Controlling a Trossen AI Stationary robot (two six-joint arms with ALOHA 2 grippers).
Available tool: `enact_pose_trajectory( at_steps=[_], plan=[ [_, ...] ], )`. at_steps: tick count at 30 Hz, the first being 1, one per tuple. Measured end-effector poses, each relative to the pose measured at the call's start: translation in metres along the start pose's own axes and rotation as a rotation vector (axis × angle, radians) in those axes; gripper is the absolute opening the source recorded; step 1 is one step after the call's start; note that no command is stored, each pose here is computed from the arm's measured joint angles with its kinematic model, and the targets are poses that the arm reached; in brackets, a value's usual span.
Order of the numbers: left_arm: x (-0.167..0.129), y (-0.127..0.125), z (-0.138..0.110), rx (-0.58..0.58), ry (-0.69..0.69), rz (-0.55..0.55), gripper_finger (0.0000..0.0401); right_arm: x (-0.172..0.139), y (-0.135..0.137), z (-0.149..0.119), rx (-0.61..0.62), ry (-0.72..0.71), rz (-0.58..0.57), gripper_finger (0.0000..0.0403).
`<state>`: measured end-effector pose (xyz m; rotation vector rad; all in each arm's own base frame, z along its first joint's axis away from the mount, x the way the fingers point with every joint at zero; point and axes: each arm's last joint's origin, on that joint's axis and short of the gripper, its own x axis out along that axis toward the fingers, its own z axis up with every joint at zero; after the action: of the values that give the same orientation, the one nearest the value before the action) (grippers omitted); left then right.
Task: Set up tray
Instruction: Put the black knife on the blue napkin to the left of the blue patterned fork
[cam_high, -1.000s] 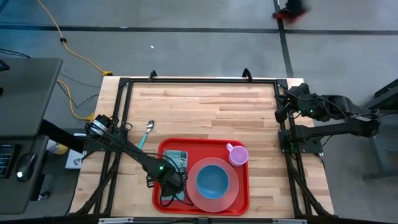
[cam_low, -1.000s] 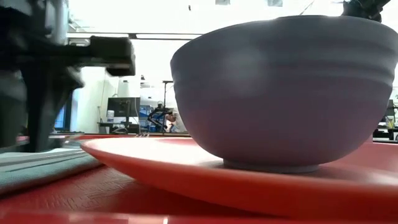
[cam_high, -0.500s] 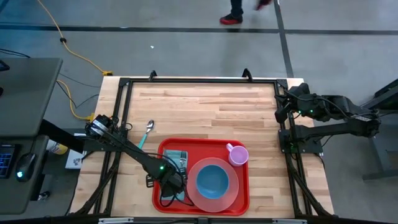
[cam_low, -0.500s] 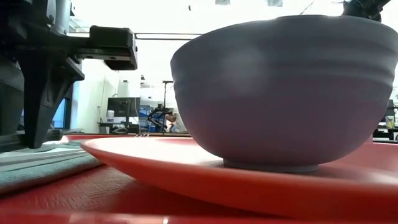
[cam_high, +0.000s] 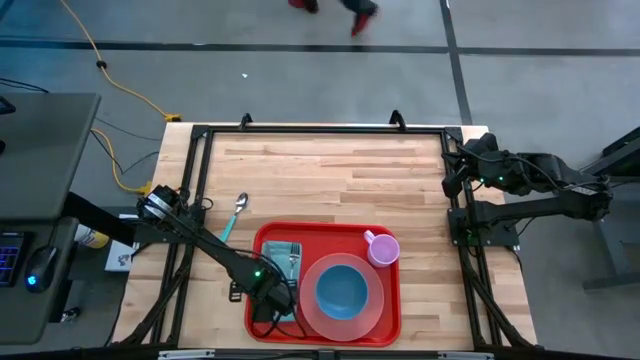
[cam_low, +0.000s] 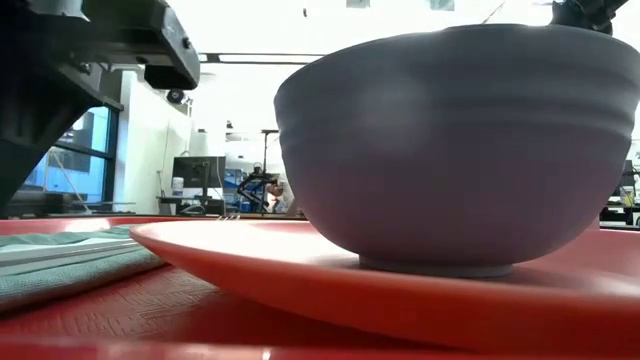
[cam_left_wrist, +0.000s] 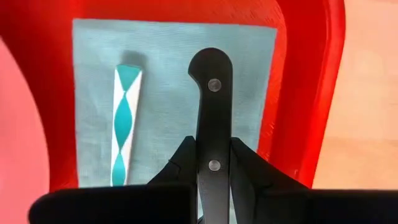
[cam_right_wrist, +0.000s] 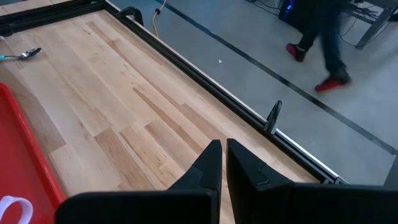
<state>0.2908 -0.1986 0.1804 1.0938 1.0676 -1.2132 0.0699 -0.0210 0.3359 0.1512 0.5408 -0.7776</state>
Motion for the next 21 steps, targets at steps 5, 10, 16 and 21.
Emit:
enact_pose_trajectory(
  at_steps=[5, 10, 16, 21],
  plan=[
    [0.0, 0.0008, 0.0005, 0.067, -0.006, 0.008, 0.0075, 0.0, 0.0, 0.0, -0.003, 0.0, 0.0, 0.0],
    [-0.0002, 0.0011, 0.0001, 0.126, -0.006, 0.009, 0.0075, 0.0, 0.0, 0.0, -0.008, 0.0, 0.0, 0.0],
    [-0.0003, 0.0022, 0.0007, 0.136, -0.013, 0.02, 0.0075, 0.0, 0.0, 0.0, -0.011, 0.0, 0.0, 0.0],
    [-0.0004, 0.0043, 0.0019, 0.171, -0.013, 0.048, 0.0075, 0.0, -0.0001, 0.0, -0.026, -0.001, -0.004, 0.0]
  ],
)
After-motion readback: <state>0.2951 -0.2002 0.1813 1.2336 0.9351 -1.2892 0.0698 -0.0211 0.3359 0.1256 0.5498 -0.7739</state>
